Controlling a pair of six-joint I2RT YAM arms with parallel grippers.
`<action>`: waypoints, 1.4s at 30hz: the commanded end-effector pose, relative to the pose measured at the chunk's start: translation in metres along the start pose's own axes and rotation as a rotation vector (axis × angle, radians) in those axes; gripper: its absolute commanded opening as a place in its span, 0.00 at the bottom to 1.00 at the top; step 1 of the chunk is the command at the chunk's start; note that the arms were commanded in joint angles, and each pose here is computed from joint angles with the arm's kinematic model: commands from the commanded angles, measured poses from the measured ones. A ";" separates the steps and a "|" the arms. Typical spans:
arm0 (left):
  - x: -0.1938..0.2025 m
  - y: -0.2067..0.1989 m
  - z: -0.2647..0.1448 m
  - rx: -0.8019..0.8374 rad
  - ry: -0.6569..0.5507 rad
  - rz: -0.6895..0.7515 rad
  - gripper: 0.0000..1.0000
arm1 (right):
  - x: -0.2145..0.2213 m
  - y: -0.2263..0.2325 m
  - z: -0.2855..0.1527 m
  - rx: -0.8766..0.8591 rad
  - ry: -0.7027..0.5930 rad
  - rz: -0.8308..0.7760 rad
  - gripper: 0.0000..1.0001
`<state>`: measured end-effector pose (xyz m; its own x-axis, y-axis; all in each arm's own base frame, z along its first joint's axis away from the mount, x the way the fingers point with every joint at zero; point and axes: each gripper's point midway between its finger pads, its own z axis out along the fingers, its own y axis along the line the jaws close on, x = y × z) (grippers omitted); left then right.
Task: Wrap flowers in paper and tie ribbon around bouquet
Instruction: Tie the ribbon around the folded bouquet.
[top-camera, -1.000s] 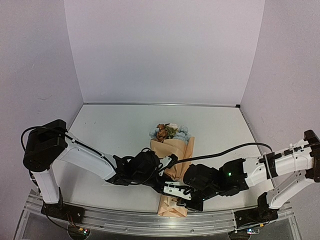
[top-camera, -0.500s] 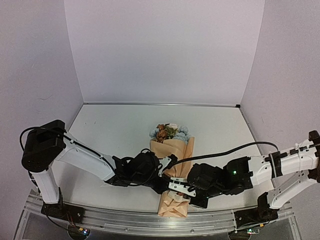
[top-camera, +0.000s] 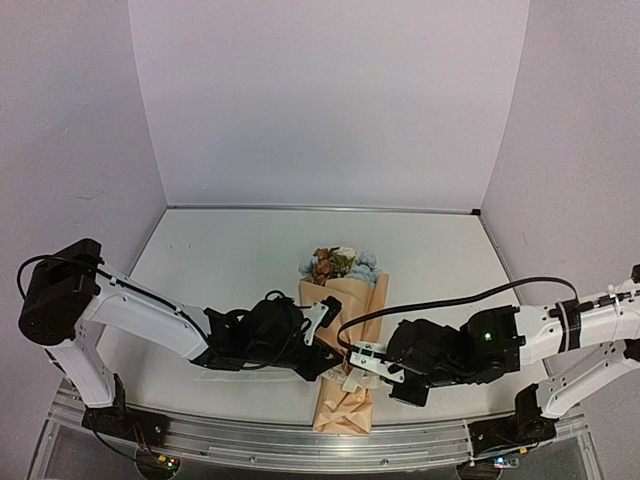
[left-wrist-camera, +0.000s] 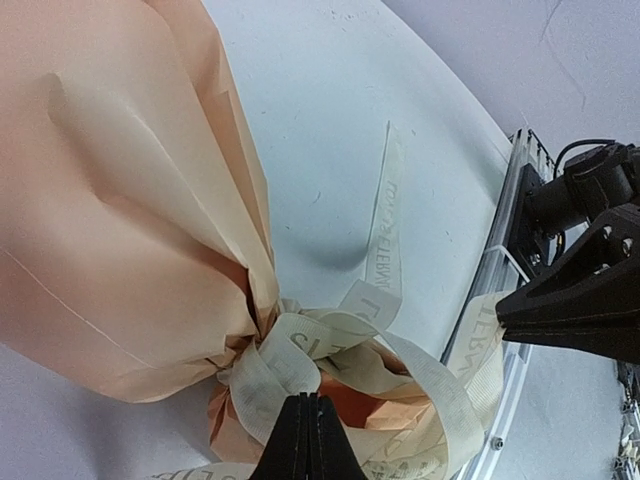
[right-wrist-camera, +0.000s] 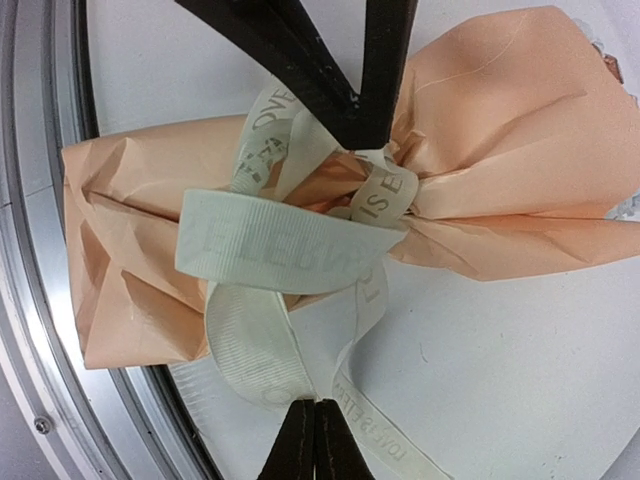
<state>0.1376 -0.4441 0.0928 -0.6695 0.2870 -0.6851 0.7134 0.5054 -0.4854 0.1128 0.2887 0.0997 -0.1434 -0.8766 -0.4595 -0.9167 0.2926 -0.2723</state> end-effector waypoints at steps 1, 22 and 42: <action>-0.026 0.000 -0.019 -0.041 -0.109 -0.010 0.00 | -0.022 -0.023 -0.007 0.079 -0.026 0.039 0.00; -0.015 0.065 -0.054 -0.227 -0.213 -0.257 0.00 | 0.021 -0.068 0.025 0.243 0.101 0.318 0.00; 0.017 0.116 -0.086 -0.428 -0.272 -0.444 0.00 | 0.083 -0.060 0.031 0.280 0.171 0.394 0.00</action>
<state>0.1845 -0.3367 0.0723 -0.7792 -0.1177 -0.6157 0.3045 0.7875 -0.5359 0.1685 0.2168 0.0568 -0.5034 -0.7505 -0.4281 -0.6761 0.6507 -0.3456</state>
